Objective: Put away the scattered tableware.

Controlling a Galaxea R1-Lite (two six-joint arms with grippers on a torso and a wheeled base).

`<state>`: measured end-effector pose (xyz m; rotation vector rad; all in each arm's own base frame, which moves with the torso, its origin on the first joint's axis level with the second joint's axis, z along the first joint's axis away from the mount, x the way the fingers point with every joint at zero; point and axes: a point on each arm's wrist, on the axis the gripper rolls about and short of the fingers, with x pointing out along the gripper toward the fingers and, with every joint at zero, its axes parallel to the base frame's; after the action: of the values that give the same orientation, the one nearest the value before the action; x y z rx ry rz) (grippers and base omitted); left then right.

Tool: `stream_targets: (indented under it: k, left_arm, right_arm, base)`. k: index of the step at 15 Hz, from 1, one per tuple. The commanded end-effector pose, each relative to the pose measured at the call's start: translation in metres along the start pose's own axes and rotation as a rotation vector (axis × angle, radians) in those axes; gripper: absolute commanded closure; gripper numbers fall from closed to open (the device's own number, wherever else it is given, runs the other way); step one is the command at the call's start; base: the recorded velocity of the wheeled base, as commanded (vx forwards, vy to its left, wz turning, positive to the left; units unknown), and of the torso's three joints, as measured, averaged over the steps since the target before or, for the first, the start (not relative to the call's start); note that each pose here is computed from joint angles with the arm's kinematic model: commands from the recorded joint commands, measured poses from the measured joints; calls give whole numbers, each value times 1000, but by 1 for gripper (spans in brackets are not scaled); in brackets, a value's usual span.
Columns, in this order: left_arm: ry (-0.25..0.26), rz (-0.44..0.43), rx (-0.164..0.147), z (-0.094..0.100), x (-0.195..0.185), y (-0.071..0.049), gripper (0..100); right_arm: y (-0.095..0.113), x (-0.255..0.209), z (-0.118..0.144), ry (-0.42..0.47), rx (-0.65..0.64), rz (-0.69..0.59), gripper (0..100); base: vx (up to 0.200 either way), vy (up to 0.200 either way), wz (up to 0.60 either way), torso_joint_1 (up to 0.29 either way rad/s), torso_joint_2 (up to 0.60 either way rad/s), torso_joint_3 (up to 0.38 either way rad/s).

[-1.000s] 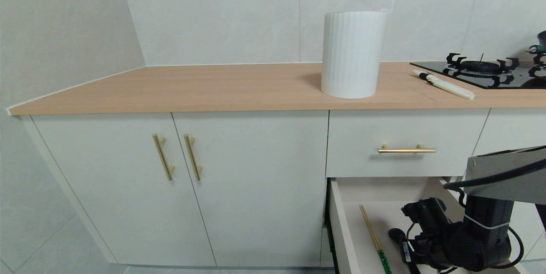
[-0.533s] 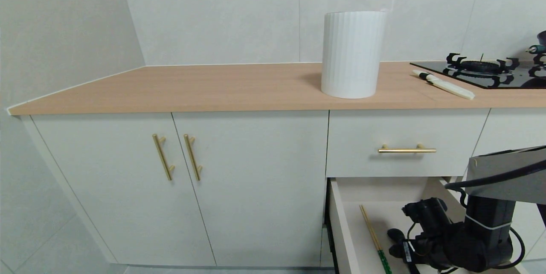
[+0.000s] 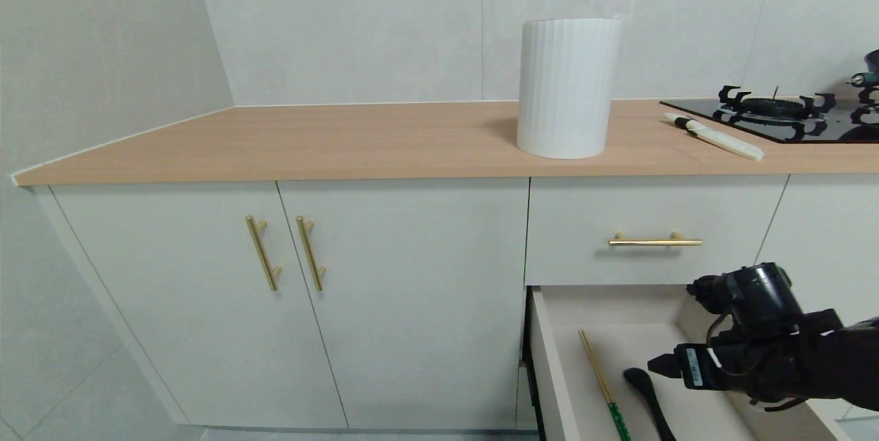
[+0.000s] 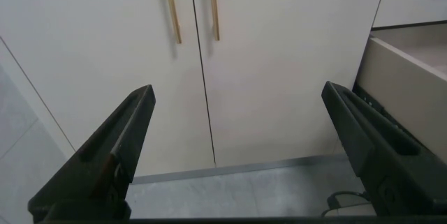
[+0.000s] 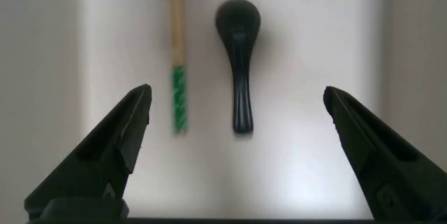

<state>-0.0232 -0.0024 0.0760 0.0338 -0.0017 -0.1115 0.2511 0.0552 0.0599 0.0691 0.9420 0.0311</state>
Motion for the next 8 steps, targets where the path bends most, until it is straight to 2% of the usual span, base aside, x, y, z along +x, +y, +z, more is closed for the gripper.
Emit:
stream_targets:
  k: [1,3,8]
  left_arm:
    - [1,-1,0,0,0,0,0]
    - [0,1,0,0,0,0,0]
    - [0,1,-2,0,0,0,0]
  right_arm:
    - [9,-100,16,-140,-34,123,0]
    - [17,-119,10,-139,-75,157,0]
    - [22,-127,1,-118,-114,176,0]
  base:
    - [0,0,0,0,0,0]
    - [0,0,0,0,0,0]
    - [-200,0,0,0,1,4]
